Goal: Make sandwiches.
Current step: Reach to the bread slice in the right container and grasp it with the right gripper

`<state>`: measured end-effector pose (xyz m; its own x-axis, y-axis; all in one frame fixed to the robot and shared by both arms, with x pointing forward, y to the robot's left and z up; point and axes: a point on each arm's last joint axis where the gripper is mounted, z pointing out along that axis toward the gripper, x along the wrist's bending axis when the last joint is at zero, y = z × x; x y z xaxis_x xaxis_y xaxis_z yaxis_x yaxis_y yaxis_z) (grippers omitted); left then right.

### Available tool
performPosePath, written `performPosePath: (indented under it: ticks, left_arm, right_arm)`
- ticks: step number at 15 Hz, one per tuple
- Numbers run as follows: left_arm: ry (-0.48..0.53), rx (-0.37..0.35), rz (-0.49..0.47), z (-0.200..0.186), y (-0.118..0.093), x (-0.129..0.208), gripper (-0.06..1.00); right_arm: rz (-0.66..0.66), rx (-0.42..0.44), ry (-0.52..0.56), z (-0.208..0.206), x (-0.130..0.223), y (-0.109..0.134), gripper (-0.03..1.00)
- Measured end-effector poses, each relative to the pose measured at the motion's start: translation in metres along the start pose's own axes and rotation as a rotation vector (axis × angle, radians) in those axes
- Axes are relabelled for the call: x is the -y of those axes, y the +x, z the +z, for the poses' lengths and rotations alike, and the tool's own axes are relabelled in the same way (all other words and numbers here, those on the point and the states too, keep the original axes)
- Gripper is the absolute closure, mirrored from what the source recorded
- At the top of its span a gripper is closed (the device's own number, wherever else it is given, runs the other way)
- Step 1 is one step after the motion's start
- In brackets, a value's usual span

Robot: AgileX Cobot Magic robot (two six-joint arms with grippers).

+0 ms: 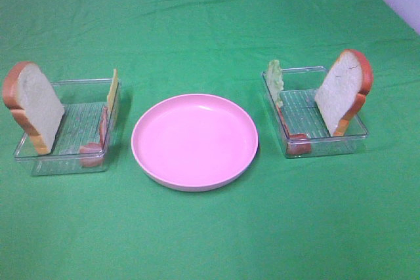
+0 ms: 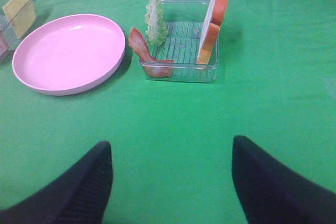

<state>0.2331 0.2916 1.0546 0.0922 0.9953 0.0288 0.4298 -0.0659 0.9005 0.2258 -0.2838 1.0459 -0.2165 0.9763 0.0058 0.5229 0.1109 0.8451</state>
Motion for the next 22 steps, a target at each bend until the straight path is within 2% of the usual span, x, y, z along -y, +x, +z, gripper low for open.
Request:
performPosePath:
  ticks: [22]
  left_arm:
    - [0.000,0.000,0.000,0.0000,0.0000,0.0000,0.18]
  right_arm:
    - [0.000,0.000,0.000,0.0000,0.0000,0.0000,0.34]
